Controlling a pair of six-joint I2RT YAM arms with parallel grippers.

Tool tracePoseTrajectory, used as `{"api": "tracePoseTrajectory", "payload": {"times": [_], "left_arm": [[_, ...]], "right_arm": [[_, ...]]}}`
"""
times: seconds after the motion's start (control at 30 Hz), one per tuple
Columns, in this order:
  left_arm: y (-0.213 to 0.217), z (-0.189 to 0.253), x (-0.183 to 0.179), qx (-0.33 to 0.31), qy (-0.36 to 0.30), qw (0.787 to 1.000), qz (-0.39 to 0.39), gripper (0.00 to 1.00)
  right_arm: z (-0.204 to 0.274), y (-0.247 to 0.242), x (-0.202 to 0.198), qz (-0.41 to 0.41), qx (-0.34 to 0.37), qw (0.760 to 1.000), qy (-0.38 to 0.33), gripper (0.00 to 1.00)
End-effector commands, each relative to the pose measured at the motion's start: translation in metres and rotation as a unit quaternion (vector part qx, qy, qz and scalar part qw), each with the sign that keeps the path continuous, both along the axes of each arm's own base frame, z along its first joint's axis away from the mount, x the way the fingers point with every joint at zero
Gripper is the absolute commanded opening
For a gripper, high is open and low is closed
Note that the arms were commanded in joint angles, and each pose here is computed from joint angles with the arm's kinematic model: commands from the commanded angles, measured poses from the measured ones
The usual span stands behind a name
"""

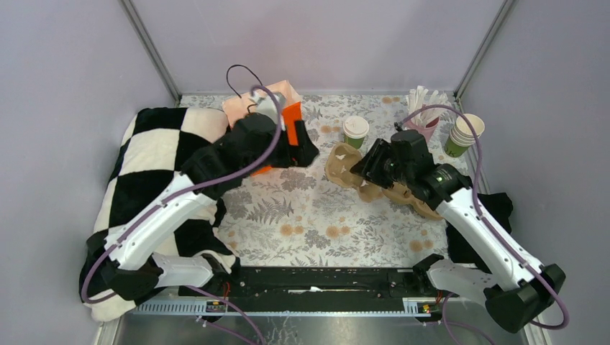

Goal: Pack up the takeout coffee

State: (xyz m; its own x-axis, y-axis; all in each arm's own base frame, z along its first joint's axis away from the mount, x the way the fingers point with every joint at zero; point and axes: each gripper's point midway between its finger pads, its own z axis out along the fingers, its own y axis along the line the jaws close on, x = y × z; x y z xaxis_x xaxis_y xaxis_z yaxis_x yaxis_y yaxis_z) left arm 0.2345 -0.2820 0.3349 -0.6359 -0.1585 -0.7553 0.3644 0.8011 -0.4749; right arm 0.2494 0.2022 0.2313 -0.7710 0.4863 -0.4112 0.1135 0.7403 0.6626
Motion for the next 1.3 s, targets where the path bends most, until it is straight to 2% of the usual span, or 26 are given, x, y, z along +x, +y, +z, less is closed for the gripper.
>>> {"api": "tracePoseTrajectory", "payload": {"times": [0.0,0.17,0.3,0.4,0.53,0.67,0.8,1.0,1.13,1.27], "left_arm": [[0.077,0.058,0.036,0.016,-0.079,0.992,0.101,0.95],[0.149,0.086,0.081,0.054,-0.116,0.971,0.200,0.99],[0.193,0.092,0.117,0.086,-0.107,0.954,0.268,0.99],[0.218,0.088,0.142,0.081,-0.092,0.945,0.303,0.99],[0.221,0.070,0.183,0.052,-0.083,0.961,0.259,0.99],[0.228,0.045,0.223,0.045,-0.066,0.971,0.225,0.99],[0.225,0.017,0.255,0.026,-0.054,0.982,0.181,0.91],[0.219,-0.010,0.288,-0.005,-0.049,0.989,0.139,0.71],[0.218,-0.008,0.304,-0.017,-0.059,0.989,0.136,0.40],[0.203,0.006,0.298,-0.056,-0.065,0.991,0.104,0.10]], "right_arm": [[0.037,-0.041,-0.010,0.023,-0.103,0.989,-0.102,0.50],[0.057,-0.066,-0.020,0.028,-0.155,0.977,-0.146,0.52],[0.078,-0.064,-0.012,0.034,-0.160,0.972,-0.171,0.51],[0.090,-0.057,0.004,0.038,-0.170,0.967,-0.185,0.52],[0.104,-0.044,0.030,0.055,-0.189,0.959,-0.204,0.51],[0.113,-0.018,0.039,0.126,-0.182,0.951,-0.214,0.51],[0.105,0.003,0.036,0.189,-0.160,0.945,-0.213,0.51],[0.103,0.000,0.038,0.190,-0.176,0.941,-0.218,0.51],[0.093,-0.008,0.034,0.178,-0.181,0.942,-0.218,0.51],[0.100,-0.012,0.032,0.174,-0.185,0.938,-0.235,0.52]]}}
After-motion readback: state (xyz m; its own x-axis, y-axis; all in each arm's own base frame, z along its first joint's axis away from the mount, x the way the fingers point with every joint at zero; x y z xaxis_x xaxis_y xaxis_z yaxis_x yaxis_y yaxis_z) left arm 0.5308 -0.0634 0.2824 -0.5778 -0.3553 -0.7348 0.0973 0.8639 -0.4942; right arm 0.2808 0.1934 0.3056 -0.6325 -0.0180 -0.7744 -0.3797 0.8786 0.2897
